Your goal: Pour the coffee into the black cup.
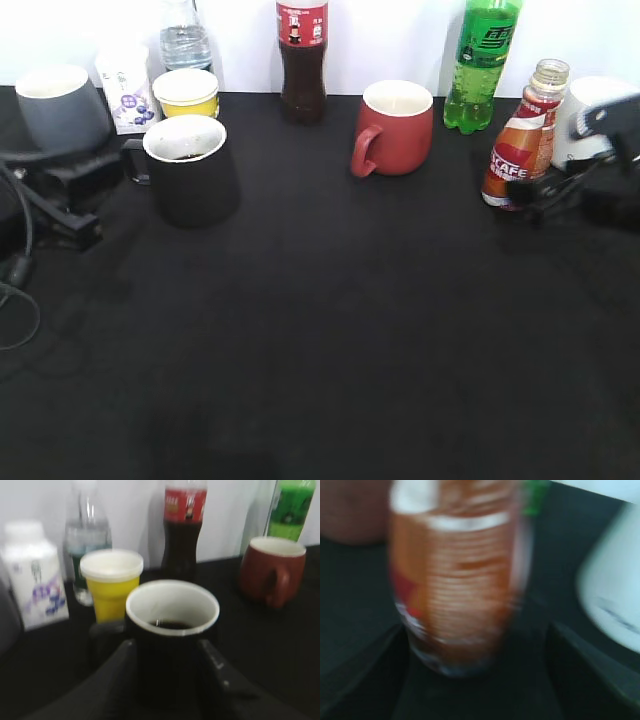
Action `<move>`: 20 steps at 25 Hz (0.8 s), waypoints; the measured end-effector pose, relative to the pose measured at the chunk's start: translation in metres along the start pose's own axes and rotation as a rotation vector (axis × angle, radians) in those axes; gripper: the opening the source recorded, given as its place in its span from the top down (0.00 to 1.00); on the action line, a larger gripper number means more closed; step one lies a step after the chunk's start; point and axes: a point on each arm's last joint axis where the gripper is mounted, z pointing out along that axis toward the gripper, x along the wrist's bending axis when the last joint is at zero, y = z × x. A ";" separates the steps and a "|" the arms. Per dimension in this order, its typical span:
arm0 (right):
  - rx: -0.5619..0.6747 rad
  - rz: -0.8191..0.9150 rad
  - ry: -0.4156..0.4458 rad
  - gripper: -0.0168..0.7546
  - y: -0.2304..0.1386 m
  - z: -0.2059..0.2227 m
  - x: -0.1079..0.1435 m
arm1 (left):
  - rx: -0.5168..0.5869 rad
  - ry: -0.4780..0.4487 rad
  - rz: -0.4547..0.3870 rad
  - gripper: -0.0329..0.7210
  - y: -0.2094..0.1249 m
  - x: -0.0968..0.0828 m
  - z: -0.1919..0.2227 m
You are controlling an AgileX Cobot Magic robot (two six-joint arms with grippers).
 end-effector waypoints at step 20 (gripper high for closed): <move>0.170 0.307 -0.090 0.20 0.089 -0.273 0.067 | 0.441 0.148 -0.109 0.41 0.113 -0.041 -0.190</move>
